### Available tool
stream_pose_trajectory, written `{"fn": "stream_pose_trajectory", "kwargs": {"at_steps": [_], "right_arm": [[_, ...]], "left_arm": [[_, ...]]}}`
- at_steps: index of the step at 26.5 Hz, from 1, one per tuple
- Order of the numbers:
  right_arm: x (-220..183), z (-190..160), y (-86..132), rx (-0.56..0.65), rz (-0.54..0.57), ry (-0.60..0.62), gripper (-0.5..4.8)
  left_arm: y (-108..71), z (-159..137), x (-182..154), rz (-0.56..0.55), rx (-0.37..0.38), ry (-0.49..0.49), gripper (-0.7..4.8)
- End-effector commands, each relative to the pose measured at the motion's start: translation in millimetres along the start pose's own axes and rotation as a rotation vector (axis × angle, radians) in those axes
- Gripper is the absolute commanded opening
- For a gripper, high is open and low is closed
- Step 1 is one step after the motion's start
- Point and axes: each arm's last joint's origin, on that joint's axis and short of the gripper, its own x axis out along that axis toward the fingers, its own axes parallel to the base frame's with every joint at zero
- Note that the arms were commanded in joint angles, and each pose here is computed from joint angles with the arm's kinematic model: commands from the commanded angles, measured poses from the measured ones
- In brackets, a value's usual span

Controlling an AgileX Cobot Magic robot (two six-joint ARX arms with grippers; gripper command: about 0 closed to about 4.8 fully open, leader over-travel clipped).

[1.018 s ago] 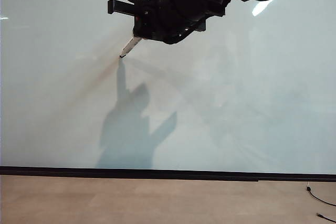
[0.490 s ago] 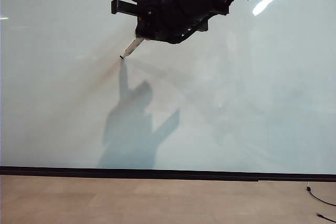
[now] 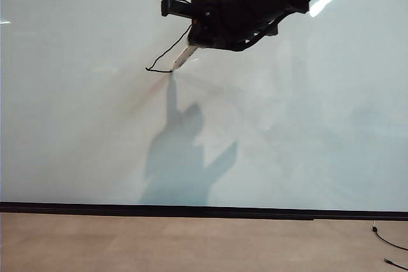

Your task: Pick up the pen on the shelf to the right of the whiteboard and write the letter Z.

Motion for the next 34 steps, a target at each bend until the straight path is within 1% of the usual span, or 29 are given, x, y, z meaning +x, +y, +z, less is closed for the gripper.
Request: {"fn": "stream_pose_trajectory", "kwargs": {"at_steps": [1,10,13,22,26,28,32,34], "right_arm": [[-5,8,-7,0.001,-0.055,-0.042,-0.06],[-22,9,-23,-0.003,-0.094,-0.045,-0.06],[-30,9,-31,-0.005,-0.115,-0.045,-0.06],[-45,5,-43,-0.006,-0.145,-0.042,-0.06],[-47,9,-41,-0.005,-0.084,-0.056,-0.06],[-51,12,-34,-0.007,-0.045,-0.053,-0.06],[-73,24,-20,-0.062,-0.007,-0.077,-0.06],[-87,28,-19,-0.087,-0.009,-0.074,-0.06]], "left_arm": [[0.0,1,0,0.000,0.004,-0.007,-0.04],[-0.1,1,0,-0.001,0.004,-0.007,-0.04],[-0.1,1,0,-0.001,0.004,-0.007,-0.05],[0.0,1,0,-0.001,0.004,-0.008,-0.04],[0.0,1,0,0.000,0.004,-0.007,-0.04],[0.0,1,0,0.000,0.004,-0.007,-0.04],[0.0,1,0,0.000,0.004,-0.007,-0.04],[0.0,1,0,0.000,0.004,-0.007,-0.04]]}}
